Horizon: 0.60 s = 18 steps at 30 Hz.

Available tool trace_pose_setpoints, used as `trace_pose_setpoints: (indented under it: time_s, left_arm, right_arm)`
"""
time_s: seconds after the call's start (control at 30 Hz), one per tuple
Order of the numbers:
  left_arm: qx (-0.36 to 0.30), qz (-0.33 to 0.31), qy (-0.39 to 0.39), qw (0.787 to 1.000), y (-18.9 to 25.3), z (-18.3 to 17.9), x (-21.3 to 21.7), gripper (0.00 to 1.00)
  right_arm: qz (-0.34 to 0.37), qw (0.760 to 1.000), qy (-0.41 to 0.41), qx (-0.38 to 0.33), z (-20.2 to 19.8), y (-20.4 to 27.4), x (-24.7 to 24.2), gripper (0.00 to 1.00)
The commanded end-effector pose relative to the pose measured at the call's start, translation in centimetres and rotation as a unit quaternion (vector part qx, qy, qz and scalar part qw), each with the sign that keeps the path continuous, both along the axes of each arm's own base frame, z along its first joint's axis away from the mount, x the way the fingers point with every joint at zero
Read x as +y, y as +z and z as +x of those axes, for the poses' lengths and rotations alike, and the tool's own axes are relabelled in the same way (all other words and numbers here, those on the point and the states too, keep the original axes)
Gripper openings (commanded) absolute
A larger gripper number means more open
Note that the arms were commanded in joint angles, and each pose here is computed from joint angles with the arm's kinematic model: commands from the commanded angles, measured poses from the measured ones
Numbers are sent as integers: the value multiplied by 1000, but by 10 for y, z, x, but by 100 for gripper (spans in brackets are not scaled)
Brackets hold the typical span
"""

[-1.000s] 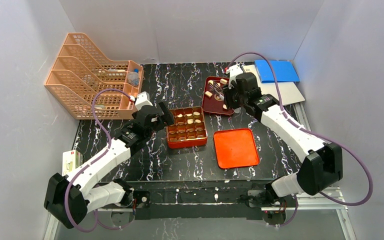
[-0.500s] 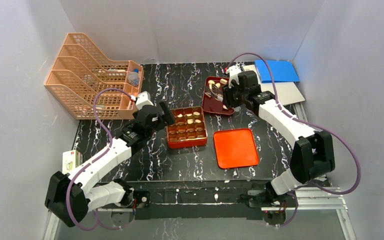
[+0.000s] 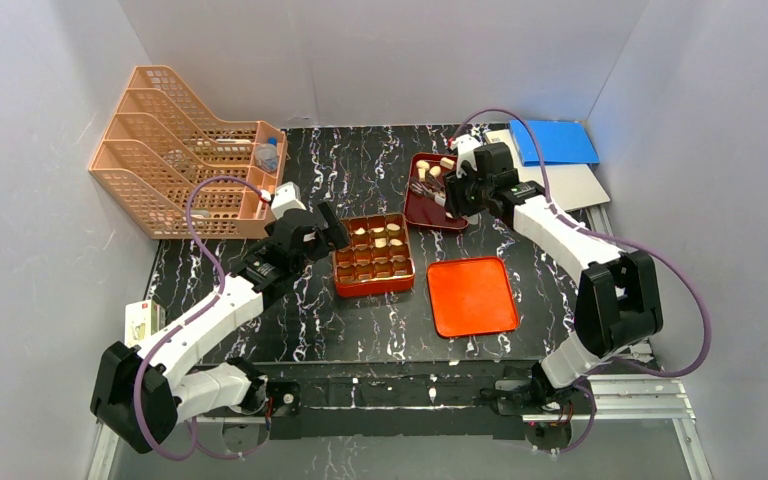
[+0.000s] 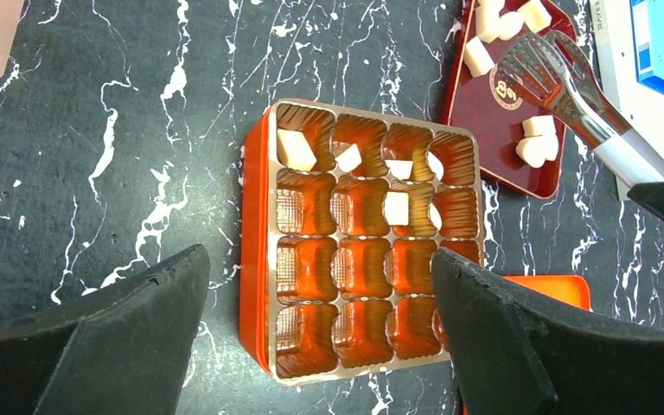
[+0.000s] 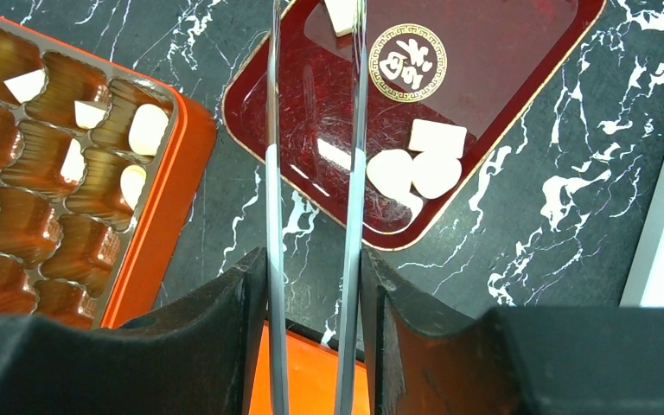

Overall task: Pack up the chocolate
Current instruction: Pick up the fake chocolate from the plate.

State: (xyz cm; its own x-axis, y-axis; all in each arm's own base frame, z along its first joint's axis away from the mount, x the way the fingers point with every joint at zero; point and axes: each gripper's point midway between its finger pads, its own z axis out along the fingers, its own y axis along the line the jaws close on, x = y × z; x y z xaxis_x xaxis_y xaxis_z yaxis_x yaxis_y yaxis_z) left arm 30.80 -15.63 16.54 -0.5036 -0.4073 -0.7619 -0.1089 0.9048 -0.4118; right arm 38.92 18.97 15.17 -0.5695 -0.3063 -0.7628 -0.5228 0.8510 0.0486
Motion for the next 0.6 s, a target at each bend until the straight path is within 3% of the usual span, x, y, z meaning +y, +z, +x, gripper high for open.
trace_pose_setpoints:
  time_s: [0.0,0.57]
  left_arm:
    - [-13,-7,2,1000,11,5,0,98]
    - [-12,-5,4,1000,8,5,2,98]
  right_arm:
    - [9,999,4,-38,18,15,5,49]
    - [-9,999,-6,-33,37,-3,0,49]
